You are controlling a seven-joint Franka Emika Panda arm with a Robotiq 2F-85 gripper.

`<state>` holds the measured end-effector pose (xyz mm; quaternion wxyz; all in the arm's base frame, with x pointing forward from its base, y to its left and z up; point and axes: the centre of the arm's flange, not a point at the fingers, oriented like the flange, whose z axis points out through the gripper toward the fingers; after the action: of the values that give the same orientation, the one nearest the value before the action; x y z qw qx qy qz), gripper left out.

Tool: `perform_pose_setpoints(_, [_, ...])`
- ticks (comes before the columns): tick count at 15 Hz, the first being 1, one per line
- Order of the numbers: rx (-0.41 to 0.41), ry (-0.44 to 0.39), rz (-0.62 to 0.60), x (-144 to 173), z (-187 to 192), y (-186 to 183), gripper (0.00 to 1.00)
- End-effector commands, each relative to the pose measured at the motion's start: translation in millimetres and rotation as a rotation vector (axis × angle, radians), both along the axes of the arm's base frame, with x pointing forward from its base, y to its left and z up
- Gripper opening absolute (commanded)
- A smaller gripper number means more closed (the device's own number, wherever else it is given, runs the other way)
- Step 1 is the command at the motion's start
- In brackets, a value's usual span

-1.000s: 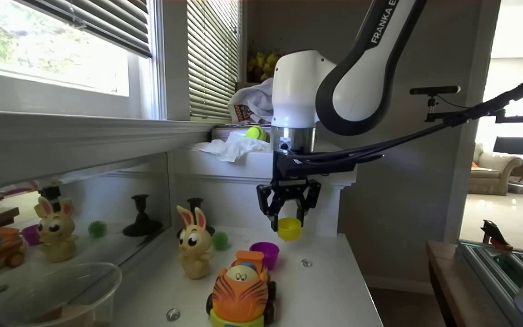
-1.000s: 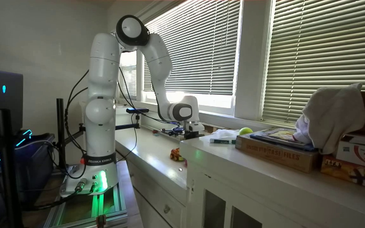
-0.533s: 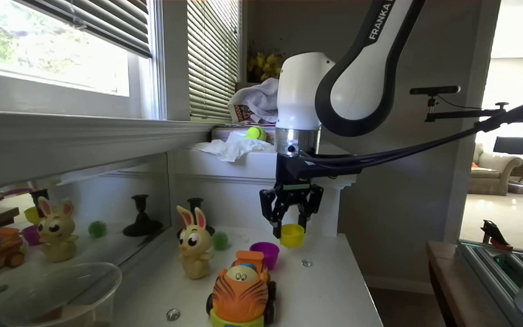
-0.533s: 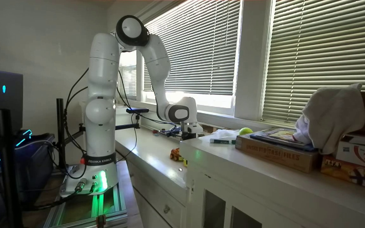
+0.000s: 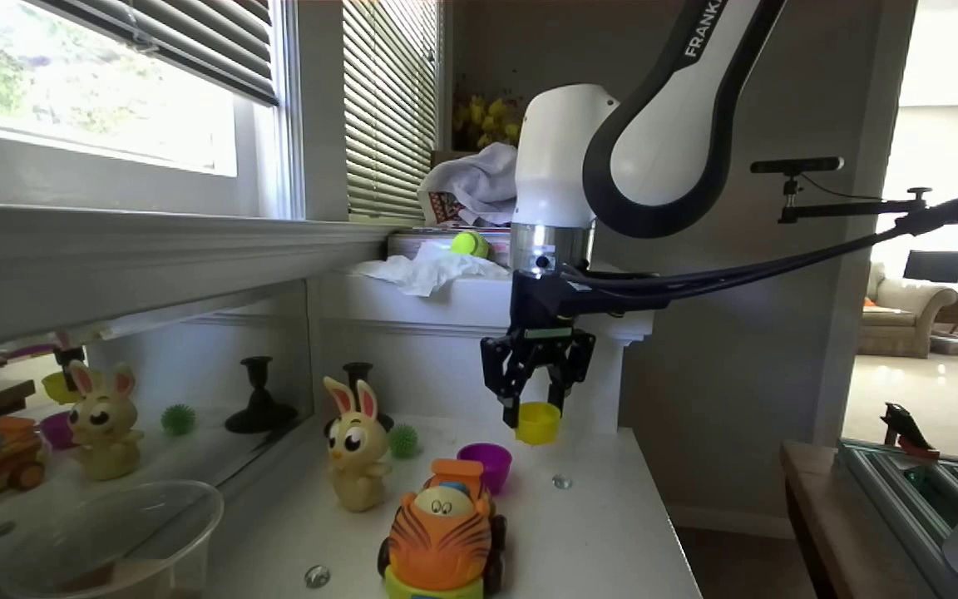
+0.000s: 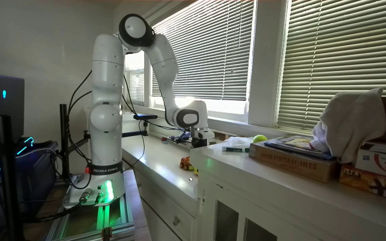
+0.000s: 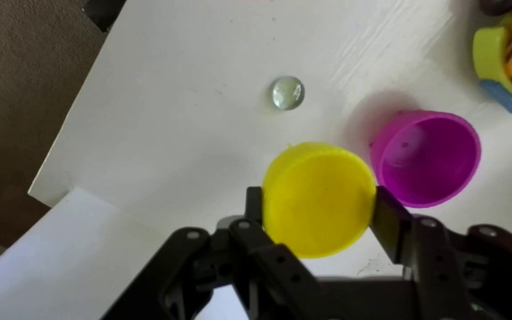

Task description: Put the yellow bowl next to the purple bowl

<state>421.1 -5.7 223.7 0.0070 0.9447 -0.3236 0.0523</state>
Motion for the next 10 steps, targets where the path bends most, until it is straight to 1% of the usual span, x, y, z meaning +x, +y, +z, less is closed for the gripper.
perform_pose_setpoints(1, [0.0,0.0,0.0,-1,0,0,0.61])
perform_pose_setpoints(4, [0.0,-0.001,0.0,-1,1,0,0.61])
perform_pose_setpoints(5, [0.0,-0.001,0.0,-1,1,0,0.36])
perform_pose_setpoints(10, [0.003,0.017,0.005,-8,-6,12,0.36])
